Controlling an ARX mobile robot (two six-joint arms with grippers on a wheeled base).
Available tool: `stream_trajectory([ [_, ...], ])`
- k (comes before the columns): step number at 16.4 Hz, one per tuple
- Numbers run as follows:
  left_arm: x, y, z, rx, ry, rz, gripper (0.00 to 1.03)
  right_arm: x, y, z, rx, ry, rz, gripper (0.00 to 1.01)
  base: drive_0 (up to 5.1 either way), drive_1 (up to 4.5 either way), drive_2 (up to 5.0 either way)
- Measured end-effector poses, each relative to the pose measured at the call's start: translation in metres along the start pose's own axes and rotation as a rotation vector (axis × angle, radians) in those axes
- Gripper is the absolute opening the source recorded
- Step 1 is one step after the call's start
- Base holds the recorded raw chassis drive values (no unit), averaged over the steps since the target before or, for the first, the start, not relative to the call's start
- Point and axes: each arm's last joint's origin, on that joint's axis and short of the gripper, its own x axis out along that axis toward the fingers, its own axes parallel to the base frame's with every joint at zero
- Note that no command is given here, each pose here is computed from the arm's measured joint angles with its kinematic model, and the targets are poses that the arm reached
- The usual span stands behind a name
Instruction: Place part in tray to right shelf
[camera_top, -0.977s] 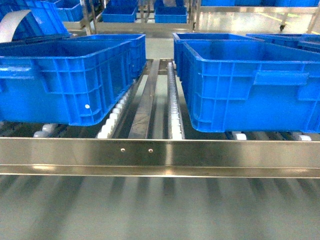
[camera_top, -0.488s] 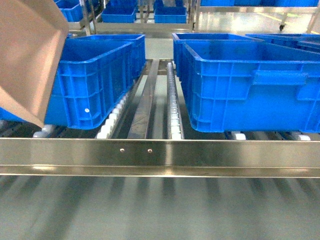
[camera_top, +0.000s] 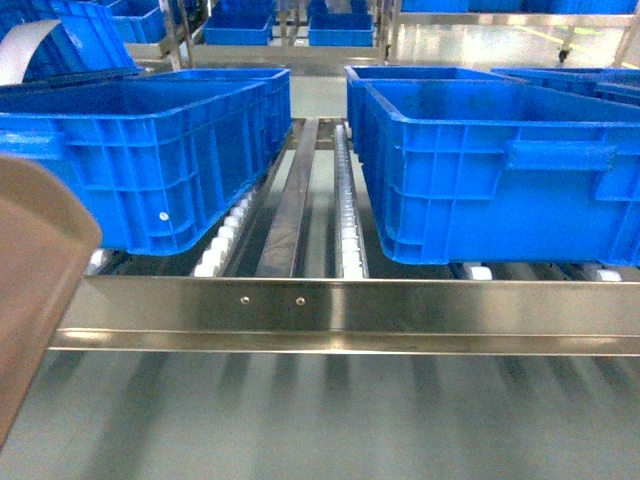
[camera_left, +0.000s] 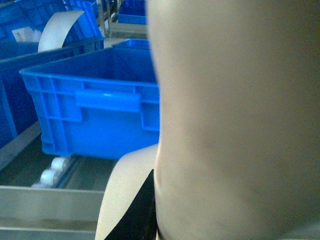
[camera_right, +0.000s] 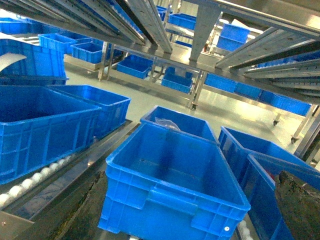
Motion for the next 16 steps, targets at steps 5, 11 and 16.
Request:
stream_trajectory([
  [5, -0.036, 0.0, -0.013, 0.0, -0.016, 0.002, 0.17, 0.0, 0.0, 0.0, 0.0, 0.0, 0.0, 0.98, 0.0, 0.0, 0.0],
  [11, -0.059, 0.0, -0.024, 0.0, -0.055, 0.001, 0.17, 0.0, 0.0, 0.0, 0.0, 0.0, 0.0, 0.98, 0.0, 0.0, 0.0],
  [16, -0.071, 0.0, -0.021, 0.0, -0.063, 0.001, 0.17, 0.0, 0.0, 0.0, 0.0, -0.001, 0.0, 0.98, 0.0, 0.0, 0.0],
])
